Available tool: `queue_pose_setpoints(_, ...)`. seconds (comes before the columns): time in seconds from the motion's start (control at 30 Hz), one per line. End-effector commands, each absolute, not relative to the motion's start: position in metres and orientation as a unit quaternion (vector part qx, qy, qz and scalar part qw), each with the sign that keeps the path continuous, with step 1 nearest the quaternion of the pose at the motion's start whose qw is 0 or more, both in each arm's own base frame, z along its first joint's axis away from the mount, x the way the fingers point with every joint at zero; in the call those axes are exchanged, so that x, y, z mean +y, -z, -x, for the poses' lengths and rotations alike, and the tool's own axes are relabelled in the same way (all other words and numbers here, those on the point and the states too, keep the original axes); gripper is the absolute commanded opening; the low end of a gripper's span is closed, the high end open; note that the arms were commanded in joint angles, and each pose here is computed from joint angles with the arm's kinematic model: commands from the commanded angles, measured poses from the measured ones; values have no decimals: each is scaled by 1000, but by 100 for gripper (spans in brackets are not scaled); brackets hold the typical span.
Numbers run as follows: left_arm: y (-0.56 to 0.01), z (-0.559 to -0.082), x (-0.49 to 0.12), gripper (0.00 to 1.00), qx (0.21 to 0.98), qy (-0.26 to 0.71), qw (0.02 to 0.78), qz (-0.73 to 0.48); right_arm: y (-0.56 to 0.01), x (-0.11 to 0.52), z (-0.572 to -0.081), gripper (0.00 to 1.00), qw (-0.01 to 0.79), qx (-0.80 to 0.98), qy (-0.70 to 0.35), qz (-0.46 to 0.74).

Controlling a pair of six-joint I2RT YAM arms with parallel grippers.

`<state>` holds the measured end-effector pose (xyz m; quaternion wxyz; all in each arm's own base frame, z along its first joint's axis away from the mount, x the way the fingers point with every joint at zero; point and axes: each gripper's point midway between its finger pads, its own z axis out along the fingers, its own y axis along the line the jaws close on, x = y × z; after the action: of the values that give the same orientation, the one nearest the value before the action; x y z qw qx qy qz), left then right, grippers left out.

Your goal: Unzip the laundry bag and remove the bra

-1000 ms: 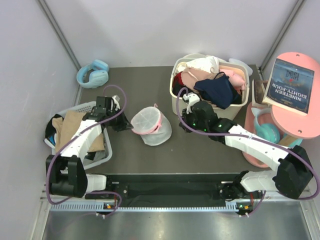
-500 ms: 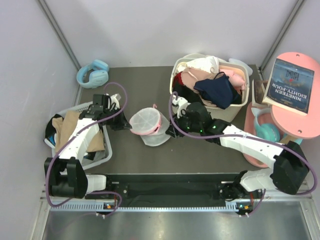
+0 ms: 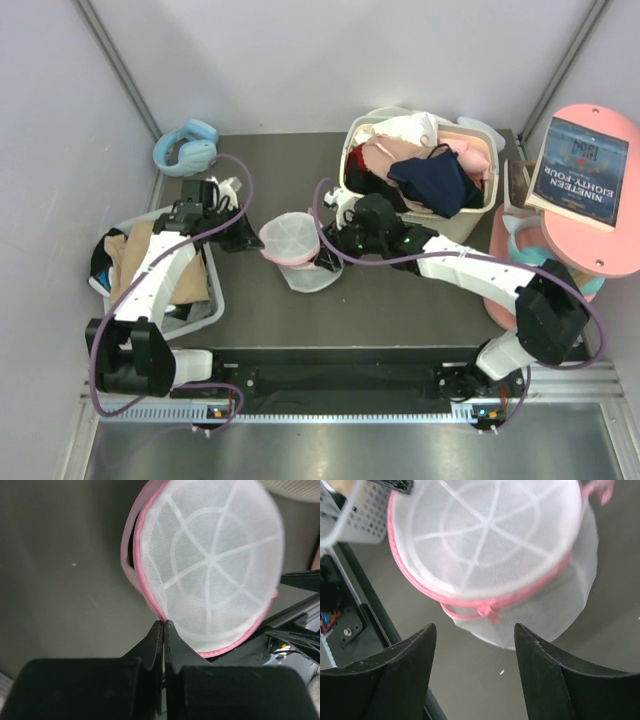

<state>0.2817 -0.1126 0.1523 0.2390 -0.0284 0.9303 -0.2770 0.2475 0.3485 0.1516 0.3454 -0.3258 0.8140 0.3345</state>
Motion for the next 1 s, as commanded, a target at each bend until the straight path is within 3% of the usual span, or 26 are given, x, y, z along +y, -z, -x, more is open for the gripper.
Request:
queue_pose_setpoints(0.0,-223,-306,-129,0,887,335,320,5,-222,359,-262,64,427,766,-341,338)
queue_pose_setpoints(0.2,-256,-308,-151,0,861,360,356,-51,-252,342,-264,68,468,762,-331,300)
queue_pose_setpoints(0.43,-266,-298,-200,0,856,380,346,-52,-283,343,-250,72,497,735,-359,291)
queue_pose_setpoints(0.8,-283,-298,-244,0,820,453,349,9,-259,375,-223,73,473,736,-359,326)
queue_pose_setpoints(0.97,-282,-290,-251,0,812,475,337,32,-240,380,-237,72,480,756,-326,303)
